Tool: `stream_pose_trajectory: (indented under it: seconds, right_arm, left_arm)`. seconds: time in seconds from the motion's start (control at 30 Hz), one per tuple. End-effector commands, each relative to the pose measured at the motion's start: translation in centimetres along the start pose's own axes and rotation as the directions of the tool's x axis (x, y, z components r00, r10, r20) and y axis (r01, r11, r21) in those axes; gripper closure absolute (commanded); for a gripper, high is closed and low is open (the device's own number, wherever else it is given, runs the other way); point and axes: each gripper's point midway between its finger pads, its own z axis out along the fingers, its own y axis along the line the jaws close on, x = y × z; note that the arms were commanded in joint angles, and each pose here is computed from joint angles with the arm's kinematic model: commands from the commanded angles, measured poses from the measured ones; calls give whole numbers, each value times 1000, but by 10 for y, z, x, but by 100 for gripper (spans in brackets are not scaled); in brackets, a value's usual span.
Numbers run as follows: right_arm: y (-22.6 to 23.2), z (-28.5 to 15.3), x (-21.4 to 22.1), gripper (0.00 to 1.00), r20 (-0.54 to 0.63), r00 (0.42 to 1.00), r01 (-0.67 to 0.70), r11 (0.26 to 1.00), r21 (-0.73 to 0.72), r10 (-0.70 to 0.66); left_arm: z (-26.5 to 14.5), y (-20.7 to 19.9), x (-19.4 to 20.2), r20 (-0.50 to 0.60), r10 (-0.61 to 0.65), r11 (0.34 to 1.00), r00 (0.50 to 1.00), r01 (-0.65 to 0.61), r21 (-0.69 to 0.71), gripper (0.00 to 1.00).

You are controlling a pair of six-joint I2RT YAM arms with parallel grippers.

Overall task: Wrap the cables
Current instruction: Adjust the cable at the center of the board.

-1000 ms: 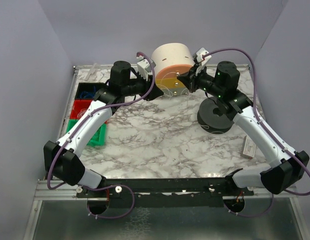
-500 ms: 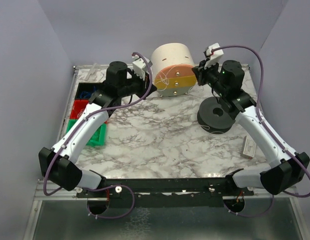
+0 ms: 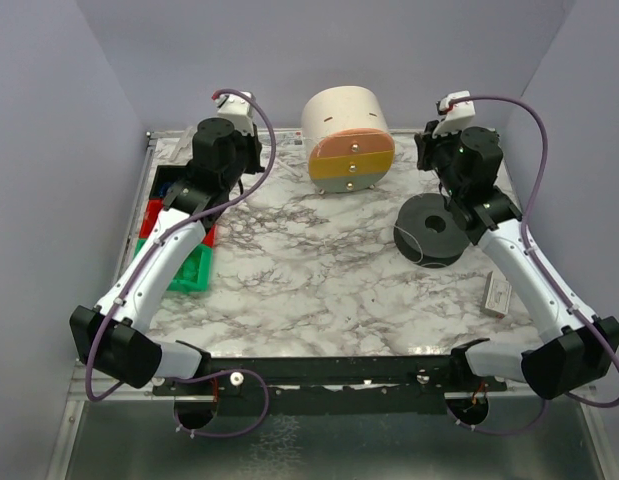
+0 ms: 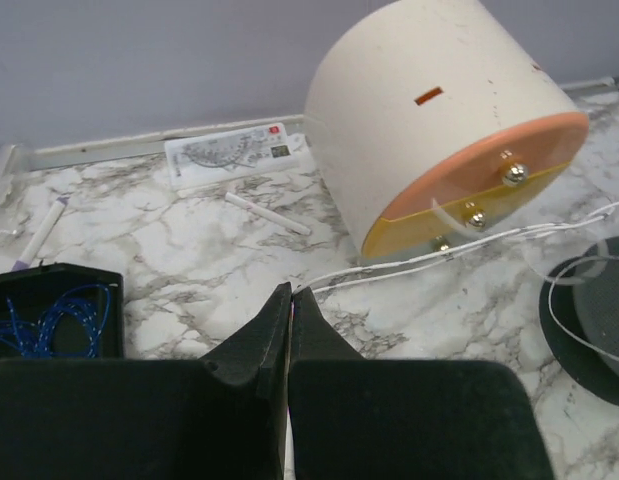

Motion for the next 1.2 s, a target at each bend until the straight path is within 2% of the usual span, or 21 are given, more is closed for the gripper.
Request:
stream_pose_trajectory:
  seconds: [0.0, 0.47, 0.57, 0.63, 0.73, 0.83, 0.97, 1.03, 1.1, 1.17]
  right_arm:
    - [-27, -11, -14, 99, 49, 999, -3, 993, 122, -3]
    - [-57, -19, -16, 99, 54, 998, -3, 976, 219, -9]
    - [-57, -19, -12, 99, 47, 999, -1, 976, 217, -10]
    - [-54, -19, -10, 99, 45, 999, 0, 981, 195, -9]
    - [-34, -18, -9, 99, 52, 999, 5, 997, 79, -9]
    - [3, -23, -12, 99, 57, 998, 19, 991, -129, -12]
    - [40, -34, -9, 99, 3, 1000, -6, 940, -341, 7]
    - [53, -38, -6, 99, -23, 1000, -14, 910, -415, 5]
    - [62, -41, -2, 99, -47, 999, -25, 884, -468, 3]
    - [71, -43, 3, 99, -73, 997, -44, 858, -511, 7]
  left_arm:
    - [-10, 48, -19, 76, -50, 970, 996, 67, -232, 100]
    - [-30, 91, -25, 96, -12, 918, 995, 49, -393, 100]
    - [-29, 87, -22, 86, -10, 931, 996, 40, -363, 100]
    - [-24, 76, -17, 69, -5, 955, 998, 25, -294, 100]
    - [-17, 56, -4, 31, -10, 984, 999, 16, -179, 98]
    - [-13, 58, 11, 0, -13, 983, 1000, 13, -184, 90]
    - [-12, 86, 32, -52, 5, 943, 999, -22, -333, 74]
    - [-11, 96, 43, -87, 8, 924, 996, -41, -379, 62]
    - [-9, 93, 46, -106, 10, 933, 994, -48, -357, 49]
    - [-7, 77, 39, -93, 10, 962, 996, -35, -272, 27]
